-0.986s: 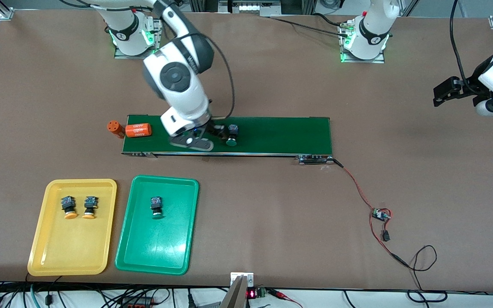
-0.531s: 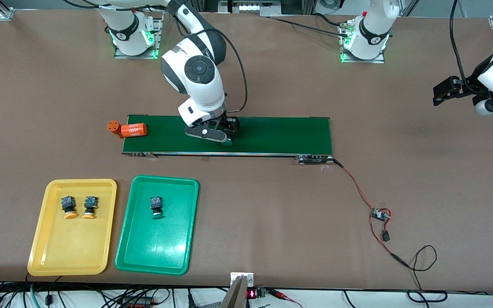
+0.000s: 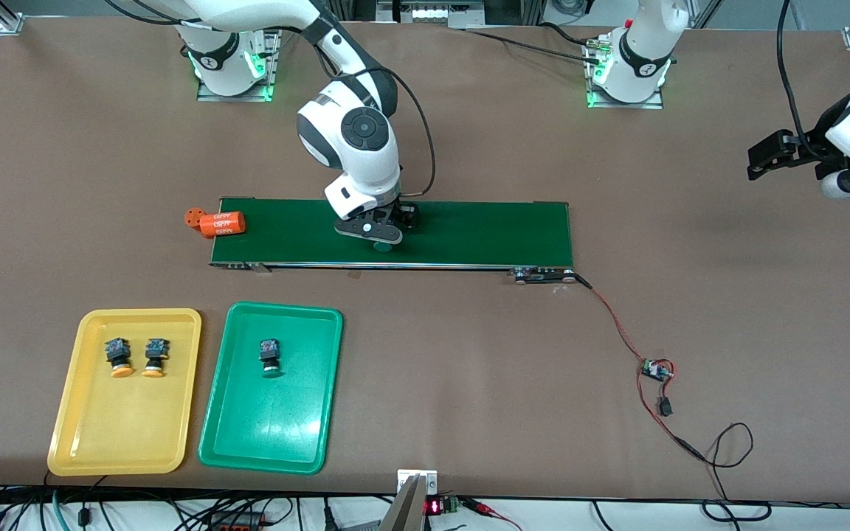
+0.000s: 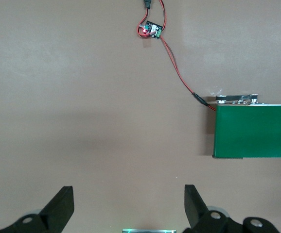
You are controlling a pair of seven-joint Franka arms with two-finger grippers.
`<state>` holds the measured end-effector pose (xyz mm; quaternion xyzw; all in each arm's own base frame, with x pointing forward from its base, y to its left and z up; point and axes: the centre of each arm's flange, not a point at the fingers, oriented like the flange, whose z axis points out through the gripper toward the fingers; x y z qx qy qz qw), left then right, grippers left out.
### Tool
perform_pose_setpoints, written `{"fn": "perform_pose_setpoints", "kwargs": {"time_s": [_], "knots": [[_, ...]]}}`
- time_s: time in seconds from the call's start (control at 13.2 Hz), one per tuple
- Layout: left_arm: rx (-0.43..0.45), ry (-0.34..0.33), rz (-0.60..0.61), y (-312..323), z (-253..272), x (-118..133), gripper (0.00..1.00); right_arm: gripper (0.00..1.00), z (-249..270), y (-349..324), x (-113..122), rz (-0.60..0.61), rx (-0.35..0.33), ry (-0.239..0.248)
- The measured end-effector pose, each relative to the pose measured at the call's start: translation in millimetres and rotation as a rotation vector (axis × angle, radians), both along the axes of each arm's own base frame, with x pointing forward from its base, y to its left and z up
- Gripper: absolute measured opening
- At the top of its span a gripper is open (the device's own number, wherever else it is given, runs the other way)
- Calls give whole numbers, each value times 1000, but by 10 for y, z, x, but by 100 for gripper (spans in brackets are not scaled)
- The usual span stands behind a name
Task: Sort buttons by color to trays
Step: 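Grasp the second green button with the right gripper and lift it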
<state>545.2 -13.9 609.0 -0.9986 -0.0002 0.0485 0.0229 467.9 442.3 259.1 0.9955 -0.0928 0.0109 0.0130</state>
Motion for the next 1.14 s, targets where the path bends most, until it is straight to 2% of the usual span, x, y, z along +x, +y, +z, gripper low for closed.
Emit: {"fn": "perform_pose_setpoints", "kwargs": {"time_s": [0.3, 0.38, 0.46, 0.61, 0.68, 0.83, 1.14], "knots": [[-1, 0, 0, -1, 1, 0, 100, 89, -215, -48, -53, 22, -33, 6], [-1, 0, 0, 0, 1, 0, 100, 80, -236, -53, -50, 27, -38, 4], [-1, 0, 1, 5, 1, 0, 100, 66, -243, -56, -43, 29, -38, 1], [-1, 0, 3, 16, 1, 0, 100, 44, -221, -61, -16, 26, -33, -5], [-1, 0, 4, 20, 1, 0, 100, 41, -205, -77, 9, 23, -33, -9], [-1, 1, 6, 29, 1, 0, 100, 41, -91, -138, 140, 6, -24, -32], [-1, 1, 8, 40, 1, -1, 100, 41, 525, -457, 695, 9, -5, -107]]}}
